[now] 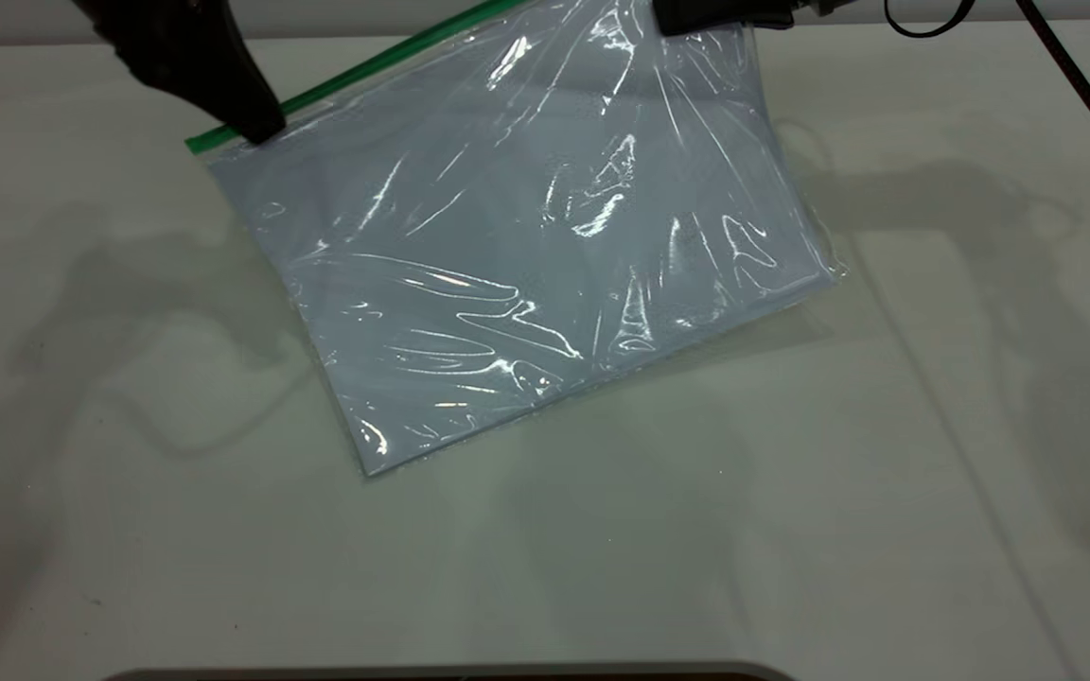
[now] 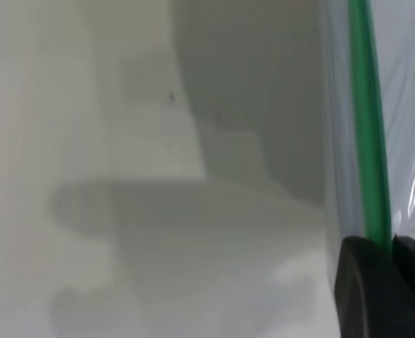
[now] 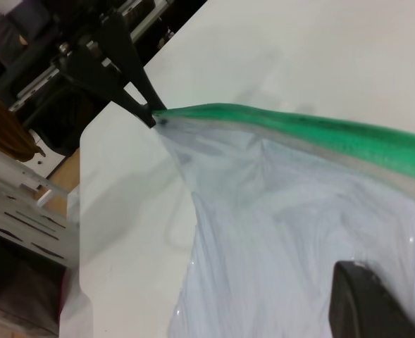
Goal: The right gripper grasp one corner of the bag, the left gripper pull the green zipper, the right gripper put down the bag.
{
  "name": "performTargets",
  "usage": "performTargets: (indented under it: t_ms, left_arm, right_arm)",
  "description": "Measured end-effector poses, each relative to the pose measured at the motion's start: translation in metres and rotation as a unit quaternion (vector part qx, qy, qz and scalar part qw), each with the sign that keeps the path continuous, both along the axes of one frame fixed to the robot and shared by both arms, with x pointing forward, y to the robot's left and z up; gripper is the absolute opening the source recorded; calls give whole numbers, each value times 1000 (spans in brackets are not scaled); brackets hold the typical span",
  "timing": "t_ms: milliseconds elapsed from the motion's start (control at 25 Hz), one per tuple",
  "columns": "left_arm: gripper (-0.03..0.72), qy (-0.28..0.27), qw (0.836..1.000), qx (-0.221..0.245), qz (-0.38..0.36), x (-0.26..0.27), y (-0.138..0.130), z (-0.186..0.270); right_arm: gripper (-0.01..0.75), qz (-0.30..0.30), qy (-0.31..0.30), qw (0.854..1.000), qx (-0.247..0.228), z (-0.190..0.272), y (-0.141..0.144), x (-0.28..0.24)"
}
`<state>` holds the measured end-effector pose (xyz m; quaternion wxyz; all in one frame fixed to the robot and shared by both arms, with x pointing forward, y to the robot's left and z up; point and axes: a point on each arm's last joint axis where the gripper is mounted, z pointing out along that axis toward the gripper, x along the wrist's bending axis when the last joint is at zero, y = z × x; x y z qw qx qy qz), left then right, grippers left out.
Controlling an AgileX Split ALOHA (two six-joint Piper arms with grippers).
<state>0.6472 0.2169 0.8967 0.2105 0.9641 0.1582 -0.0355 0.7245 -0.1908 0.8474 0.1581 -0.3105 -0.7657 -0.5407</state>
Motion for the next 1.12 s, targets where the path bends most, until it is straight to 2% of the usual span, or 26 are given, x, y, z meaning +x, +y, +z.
performTargets:
  t_ms: [360, 520, 640, 800, 920, 1000, 1120]
  left_arm:
    - [56, 13, 1000, 7, 1, -2, 2, 0]
    - [94, 24, 1000, 16, 10, -3, 3, -1]
    - [174, 36, 999, 25, 16, -4, 8, -2]
    - [341, 52, 996, 28, 61, -4, 9, -2]
    - [460, 56, 992, 30, 108, -2, 9, 0]
    - [522, 48, 988, 29, 142, 1, 10, 6]
    - [559, 34, 980, 33, 191, 2, 12, 24]
  right_arm:
    - [46, -9, 16, 1000, -7, -1, -5, 1]
    - [93, -15, 32, 999, -30, -6, -9, 0]
    - [207, -30, 41, 997, -55, -10, -16, 2]
    - [404, -55, 66, 994, -72, -13, -22, 4]
    - [544, -58, 73, 990, -104, -11, -25, 8]
    - [595, -61, 72, 986, -138, -4, -28, 14]
    - [610, -68, 60, 976, -199, 15, -35, 27]
